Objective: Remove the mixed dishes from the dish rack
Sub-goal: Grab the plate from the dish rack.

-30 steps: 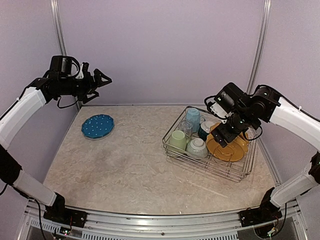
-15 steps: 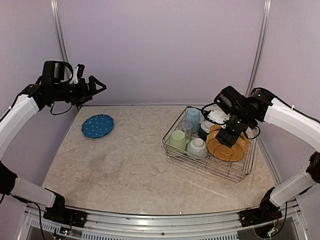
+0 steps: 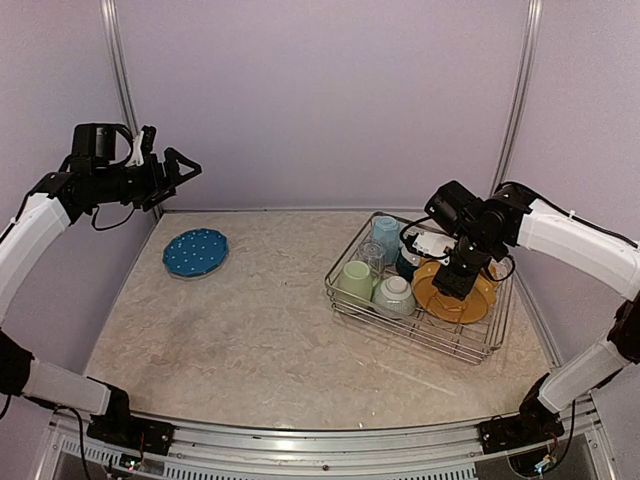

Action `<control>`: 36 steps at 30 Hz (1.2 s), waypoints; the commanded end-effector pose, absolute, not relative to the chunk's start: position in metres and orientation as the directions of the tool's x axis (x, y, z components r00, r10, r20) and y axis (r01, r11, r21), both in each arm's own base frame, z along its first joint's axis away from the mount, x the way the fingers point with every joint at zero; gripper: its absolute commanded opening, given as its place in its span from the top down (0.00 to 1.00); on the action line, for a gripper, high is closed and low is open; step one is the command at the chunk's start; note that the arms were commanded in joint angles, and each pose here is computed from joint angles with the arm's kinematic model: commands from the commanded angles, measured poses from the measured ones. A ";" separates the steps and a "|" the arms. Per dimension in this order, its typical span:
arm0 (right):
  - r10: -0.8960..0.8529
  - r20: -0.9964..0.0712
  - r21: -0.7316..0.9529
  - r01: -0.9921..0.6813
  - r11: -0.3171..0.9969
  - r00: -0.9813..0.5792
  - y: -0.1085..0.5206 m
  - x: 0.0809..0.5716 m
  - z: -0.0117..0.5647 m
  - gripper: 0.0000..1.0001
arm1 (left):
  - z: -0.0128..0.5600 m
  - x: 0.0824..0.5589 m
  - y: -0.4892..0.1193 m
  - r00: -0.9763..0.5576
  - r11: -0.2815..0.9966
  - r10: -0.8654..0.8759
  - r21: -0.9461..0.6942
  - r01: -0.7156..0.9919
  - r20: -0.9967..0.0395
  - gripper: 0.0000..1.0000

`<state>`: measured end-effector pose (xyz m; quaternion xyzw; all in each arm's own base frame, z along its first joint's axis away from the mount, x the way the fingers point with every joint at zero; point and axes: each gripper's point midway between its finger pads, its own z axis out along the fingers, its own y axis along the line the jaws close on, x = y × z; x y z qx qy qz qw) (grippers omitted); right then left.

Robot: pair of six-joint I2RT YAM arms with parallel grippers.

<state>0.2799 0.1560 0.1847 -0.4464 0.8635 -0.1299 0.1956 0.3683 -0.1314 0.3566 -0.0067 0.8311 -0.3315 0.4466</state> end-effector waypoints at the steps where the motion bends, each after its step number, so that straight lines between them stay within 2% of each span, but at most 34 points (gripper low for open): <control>1: -0.827 -0.174 -0.417 -0.721 0.553 -0.534 0.148 0.285 0.171 0.37 | 0.366 0.359 -0.136 -0.591 0.757 -0.305 -0.567 0.325 -0.746 0.01; 14: -0.879 -0.144 -0.369 -0.799 0.474 -0.455 0.157 0.293 0.150 0.57 | 0.369 0.355 -0.140 -0.598 0.740 -0.299 -0.577 0.347 -0.743 0.01; 22: -0.896 -0.128 -0.335 -0.832 0.443 -0.426 0.154 0.283 0.148 0.61 | 0.369 0.355 -0.144 -0.607 0.727 -0.296 -0.586 0.358 -0.737 0.01; 26: -0.904 -0.143 -0.316 -0.847 0.428 -0.403 0.155 0.280 0.151 0.76 | 0.367 0.355 -0.145 -0.617 0.721 -0.293 -0.593 0.358 -0.730 0.01; 30: -0.904 -0.171 -0.310 -0.849 0.428 -0.393 0.157 0.281 0.158 0.82 | 0.367 0.355 -0.147 -0.619 0.717 -0.292 -0.595 0.363 -0.729 0.01; 36: -0.908 -0.215 -0.302 -0.859 0.413 -0.361 0.163 0.278 0.177 0.99 | 0.365 0.355 -0.149 -0.625 0.715 -0.288 -0.597 0.363 -0.725 0.01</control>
